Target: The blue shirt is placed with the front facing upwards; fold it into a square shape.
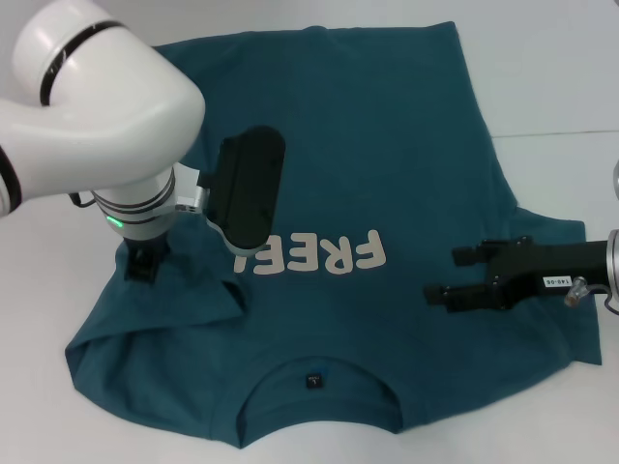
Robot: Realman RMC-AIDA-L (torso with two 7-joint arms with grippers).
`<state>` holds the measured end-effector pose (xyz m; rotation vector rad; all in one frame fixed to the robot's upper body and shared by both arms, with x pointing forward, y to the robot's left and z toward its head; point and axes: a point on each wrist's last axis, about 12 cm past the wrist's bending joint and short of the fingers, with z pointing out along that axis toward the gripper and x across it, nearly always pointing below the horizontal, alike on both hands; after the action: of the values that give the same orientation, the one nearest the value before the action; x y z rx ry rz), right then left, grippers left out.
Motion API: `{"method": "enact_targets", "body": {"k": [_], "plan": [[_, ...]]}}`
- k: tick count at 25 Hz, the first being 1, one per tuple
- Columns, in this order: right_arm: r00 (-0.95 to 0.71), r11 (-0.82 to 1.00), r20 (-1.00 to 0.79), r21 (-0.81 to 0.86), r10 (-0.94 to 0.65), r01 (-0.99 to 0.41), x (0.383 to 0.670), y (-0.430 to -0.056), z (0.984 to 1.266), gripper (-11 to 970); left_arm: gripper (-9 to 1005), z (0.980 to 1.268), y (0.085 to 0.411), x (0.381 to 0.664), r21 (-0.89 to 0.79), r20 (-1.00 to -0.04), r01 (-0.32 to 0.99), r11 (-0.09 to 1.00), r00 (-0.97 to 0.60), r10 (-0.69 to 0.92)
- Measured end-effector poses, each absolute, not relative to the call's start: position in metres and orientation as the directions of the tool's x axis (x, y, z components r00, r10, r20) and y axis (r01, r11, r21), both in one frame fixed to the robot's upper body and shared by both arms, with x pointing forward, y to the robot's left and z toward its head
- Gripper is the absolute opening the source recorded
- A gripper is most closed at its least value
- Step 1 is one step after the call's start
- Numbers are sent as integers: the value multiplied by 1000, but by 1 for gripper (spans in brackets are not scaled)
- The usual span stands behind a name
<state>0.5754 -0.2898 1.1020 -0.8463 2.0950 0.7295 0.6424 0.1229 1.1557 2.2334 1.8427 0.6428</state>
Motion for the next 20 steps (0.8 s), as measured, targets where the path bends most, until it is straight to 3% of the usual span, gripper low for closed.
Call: {"method": "enact_targets", "body": {"k": [20], "plan": [[-486, 618, -806, 199, -338, -760, 580, -289, 1106, 917, 13, 1193, 109, 606, 256, 85, 928, -270, 256, 963]]}}
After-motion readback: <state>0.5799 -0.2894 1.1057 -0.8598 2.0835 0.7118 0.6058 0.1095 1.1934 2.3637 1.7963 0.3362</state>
